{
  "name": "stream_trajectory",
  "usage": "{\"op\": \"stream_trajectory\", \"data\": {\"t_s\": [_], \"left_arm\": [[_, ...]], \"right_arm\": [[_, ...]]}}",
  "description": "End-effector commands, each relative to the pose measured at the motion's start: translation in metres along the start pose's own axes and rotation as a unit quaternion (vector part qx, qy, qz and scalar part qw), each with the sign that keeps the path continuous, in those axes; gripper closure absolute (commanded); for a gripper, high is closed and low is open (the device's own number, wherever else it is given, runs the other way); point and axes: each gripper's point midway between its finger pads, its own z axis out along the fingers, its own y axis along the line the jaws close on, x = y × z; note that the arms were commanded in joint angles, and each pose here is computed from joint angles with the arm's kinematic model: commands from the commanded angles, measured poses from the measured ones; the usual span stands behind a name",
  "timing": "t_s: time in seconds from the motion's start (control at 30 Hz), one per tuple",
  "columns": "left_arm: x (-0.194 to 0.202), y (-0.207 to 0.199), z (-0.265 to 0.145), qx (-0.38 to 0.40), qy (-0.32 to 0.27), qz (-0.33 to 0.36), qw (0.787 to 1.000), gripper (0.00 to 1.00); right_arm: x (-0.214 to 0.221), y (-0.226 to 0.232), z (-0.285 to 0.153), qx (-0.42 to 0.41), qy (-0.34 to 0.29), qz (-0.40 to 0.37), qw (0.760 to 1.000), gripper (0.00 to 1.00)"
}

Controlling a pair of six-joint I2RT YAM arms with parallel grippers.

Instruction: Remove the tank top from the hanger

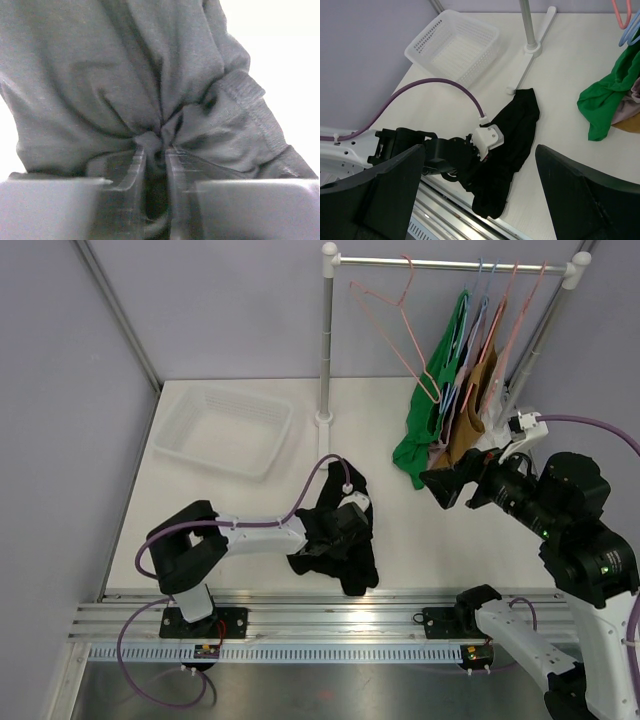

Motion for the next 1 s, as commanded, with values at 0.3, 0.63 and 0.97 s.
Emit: {"op": "stream_trajectory", "data": {"t_s": [0.3,0.63,0.97], "left_arm": [[-0.092,0.058,-0.133,-0.119,-0.148,-0.038,0.981,1.00],[-0.181,0.172,-0.260,-0.211,-0.251,-0.146,0.933,1.00],[-0.239,0.279,-0.294,-0.233,-0.277,-0.222,0.906,1.00]], "right_arm": [[-0.006,0.003,-0.003,-0.009,-0.020,-0.009,1.000,0.00],[-0.012,-0.013,0.004,0.035,-0.026,-0.009,0.999,0.00],[-0.029,-0.032,-0.001,0.095,-0.073,0.002,0.993,0.01]]}}
